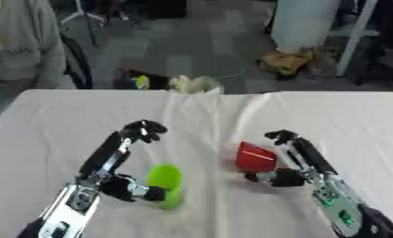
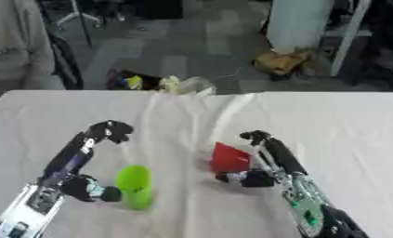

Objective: Pour the contents of one cup into another cup.

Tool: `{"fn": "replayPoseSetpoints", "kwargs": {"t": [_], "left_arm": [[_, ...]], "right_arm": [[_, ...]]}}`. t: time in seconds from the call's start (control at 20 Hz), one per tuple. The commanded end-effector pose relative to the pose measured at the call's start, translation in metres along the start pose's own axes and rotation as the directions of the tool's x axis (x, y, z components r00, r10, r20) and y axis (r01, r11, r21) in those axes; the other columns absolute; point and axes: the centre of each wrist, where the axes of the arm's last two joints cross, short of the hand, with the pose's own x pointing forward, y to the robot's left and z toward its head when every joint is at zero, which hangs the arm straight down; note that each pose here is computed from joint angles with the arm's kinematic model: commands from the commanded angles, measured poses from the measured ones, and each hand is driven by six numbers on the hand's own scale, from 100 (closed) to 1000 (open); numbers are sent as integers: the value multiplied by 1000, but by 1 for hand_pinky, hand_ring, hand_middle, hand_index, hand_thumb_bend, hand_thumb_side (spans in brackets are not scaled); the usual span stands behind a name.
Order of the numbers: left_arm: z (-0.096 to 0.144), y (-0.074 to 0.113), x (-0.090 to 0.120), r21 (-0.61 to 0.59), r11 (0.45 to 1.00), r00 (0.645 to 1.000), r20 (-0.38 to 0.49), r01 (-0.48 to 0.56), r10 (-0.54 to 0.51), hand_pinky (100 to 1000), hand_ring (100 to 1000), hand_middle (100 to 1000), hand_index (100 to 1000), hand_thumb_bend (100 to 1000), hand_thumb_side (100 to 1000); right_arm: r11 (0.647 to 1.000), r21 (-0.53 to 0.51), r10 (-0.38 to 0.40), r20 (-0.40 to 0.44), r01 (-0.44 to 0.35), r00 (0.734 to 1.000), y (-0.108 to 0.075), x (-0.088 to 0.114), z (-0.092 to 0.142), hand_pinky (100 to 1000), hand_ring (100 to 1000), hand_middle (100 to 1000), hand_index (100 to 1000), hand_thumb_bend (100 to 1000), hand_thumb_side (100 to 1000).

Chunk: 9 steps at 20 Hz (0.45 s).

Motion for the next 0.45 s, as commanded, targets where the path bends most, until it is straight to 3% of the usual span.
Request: {"fn": "replayPoseSetpoints", "kwargs": {"t": [0.05,0.4,0.45], "left_arm": [[2,20,0,48,999,1000,-11,0,0,669,735,793,862,1000,874],[20,37,-5,116,992,995,-80,-54,63,661,758,828,894,1000,934],[23,40,-6,131,989,993,-92,-63,76,659,759,832,897,1000,949]], "right_arm": [[994,-106,1,55,5,998,-33,6,-3,822,719,743,845,835,698],[960,-265,-54,132,87,990,-59,17,13,794,695,719,826,789,686],[955,-279,-66,139,103,988,-61,19,16,788,687,710,813,748,726]]}}
